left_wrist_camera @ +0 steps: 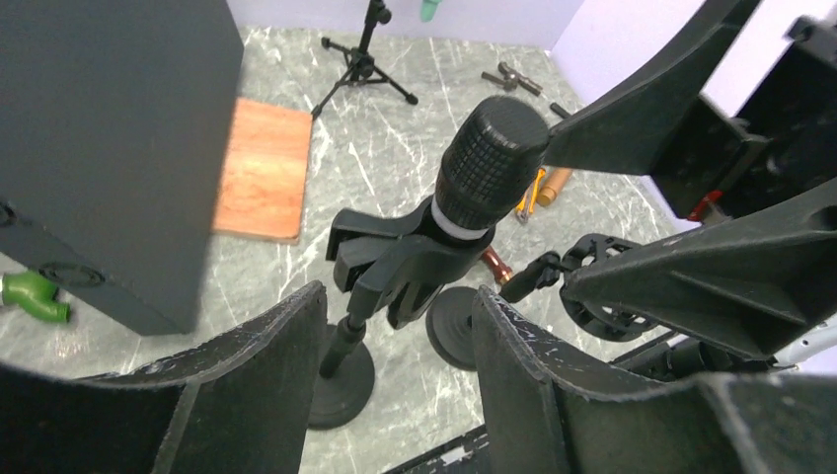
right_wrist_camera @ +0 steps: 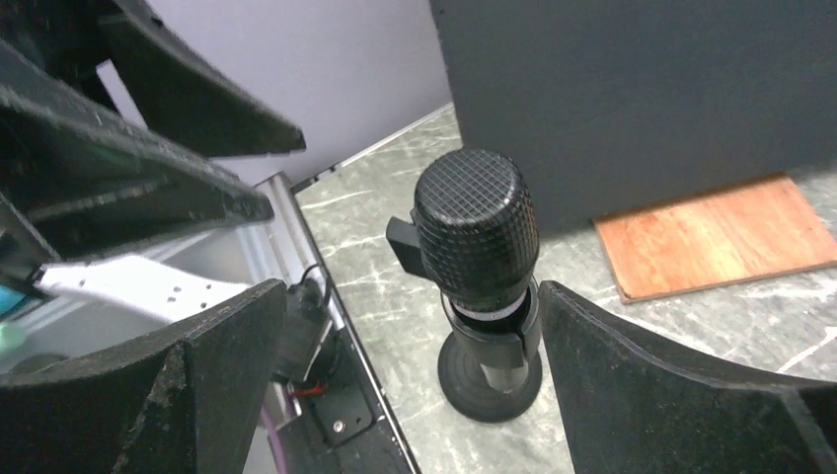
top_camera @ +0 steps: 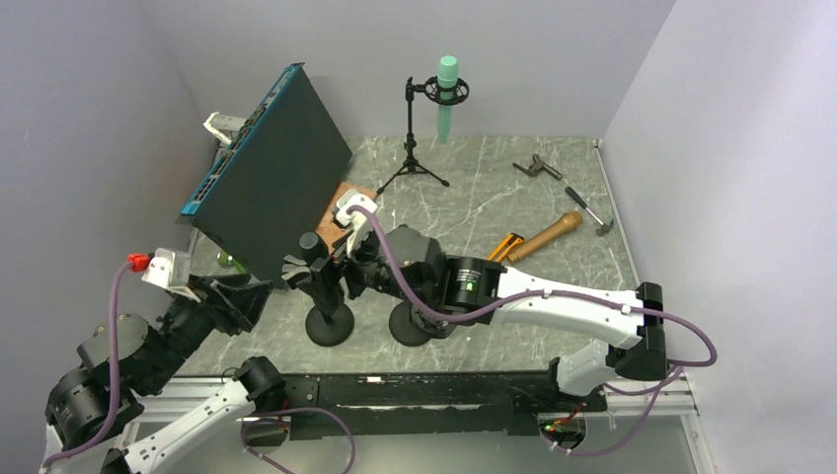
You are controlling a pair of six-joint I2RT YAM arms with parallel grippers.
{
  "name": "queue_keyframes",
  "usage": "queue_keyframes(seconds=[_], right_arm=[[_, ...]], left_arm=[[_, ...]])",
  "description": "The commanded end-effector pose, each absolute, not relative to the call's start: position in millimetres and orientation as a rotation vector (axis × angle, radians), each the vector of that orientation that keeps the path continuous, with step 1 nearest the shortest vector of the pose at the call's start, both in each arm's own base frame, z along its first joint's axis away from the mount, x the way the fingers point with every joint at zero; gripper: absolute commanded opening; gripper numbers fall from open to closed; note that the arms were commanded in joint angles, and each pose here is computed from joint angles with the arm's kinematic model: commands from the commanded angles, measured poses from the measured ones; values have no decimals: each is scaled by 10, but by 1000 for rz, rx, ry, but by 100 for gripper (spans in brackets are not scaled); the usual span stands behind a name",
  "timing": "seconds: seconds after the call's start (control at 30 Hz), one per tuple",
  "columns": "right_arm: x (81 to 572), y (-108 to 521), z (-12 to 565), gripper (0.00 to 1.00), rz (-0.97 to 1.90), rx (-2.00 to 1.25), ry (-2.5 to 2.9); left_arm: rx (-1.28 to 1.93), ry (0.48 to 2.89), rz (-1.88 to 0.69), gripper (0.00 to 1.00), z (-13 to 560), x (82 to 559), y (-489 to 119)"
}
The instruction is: Remove the microphone from the stand
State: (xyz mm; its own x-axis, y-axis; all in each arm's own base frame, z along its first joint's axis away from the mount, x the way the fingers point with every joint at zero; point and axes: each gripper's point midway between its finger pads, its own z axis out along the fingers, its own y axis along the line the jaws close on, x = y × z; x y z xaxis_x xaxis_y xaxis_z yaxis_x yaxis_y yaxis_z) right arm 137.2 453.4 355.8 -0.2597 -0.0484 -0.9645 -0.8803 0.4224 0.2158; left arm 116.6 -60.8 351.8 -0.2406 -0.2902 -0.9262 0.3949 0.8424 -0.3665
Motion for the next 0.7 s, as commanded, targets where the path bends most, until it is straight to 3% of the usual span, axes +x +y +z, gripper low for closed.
queue_keyframes(seconds=[0.0, 0.23, 0.47, 0.67], right_arm=[[1622, 4504, 3815, 99, 826, -602, 1634], [1781, 4544, 3696, 98, 663, -541, 1672], [1744, 4710, 3638, 88, 668, -629, 1642], [1666, 4826, 3592, 65, 703, -715, 1609]], left_arm=[[36, 1767, -620, 59, 3276, 1170, -574], [41, 1830, -604, 59, 3098, 1213, -652], [43, 1853, -626, 61, 3003, 1208, -709], [75, 1844, -670, 61, 2966, 1196, -803]])
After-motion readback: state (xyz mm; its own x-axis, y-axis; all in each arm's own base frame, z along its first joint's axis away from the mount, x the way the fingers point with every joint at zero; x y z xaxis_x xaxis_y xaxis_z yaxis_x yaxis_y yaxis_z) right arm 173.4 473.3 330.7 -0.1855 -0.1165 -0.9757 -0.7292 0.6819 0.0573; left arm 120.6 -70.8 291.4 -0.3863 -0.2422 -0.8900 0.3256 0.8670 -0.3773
